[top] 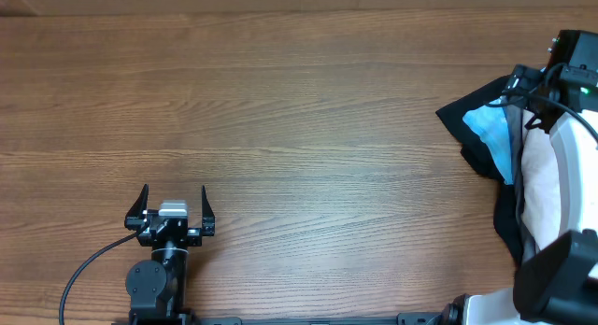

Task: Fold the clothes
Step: 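Reach the right gripper into the clothes pile and grasp the beige shorts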

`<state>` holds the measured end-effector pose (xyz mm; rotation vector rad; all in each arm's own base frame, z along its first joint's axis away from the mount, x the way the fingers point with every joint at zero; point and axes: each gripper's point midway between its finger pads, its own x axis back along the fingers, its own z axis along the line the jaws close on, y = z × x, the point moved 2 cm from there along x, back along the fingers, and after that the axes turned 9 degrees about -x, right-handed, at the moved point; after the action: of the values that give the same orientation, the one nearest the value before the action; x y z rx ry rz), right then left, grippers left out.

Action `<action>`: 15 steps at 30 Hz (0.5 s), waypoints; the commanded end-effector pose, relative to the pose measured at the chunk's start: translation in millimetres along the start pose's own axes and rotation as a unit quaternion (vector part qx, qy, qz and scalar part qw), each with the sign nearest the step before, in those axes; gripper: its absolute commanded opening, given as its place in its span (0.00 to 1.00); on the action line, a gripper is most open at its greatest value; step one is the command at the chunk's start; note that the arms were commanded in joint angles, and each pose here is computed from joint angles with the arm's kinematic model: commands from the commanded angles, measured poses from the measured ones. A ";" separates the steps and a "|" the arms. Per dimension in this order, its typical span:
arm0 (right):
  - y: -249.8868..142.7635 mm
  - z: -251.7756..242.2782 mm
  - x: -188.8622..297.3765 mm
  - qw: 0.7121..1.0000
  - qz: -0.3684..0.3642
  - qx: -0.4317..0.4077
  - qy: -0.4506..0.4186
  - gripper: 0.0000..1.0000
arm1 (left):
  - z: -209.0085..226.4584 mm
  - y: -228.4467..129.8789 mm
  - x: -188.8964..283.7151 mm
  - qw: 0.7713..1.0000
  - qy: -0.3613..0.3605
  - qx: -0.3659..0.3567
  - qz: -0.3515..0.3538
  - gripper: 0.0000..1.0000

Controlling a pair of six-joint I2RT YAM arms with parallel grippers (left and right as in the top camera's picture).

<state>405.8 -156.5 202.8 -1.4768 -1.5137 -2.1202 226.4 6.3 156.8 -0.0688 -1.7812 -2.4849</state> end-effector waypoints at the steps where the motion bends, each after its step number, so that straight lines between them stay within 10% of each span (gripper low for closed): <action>1: 17.6 -10.0 -12.5 0.999 -0.031 -0.008 -0.032 0.86 | 0.9 1.0 0.4 1.000 0.004 -0.010 -0.004 1.00; 15: 7.6 -0.1 -116.4 0.999 -0.031 0.022 -0.036 0.84 | 0.9 1.0 0.4 1.000 0.004 -0.010 -0.004 1.00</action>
<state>460.2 -201.8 116.3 -1.5578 -1.5684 -2.1160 226.4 6.3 156.9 -0.0684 -1.7809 -2.4854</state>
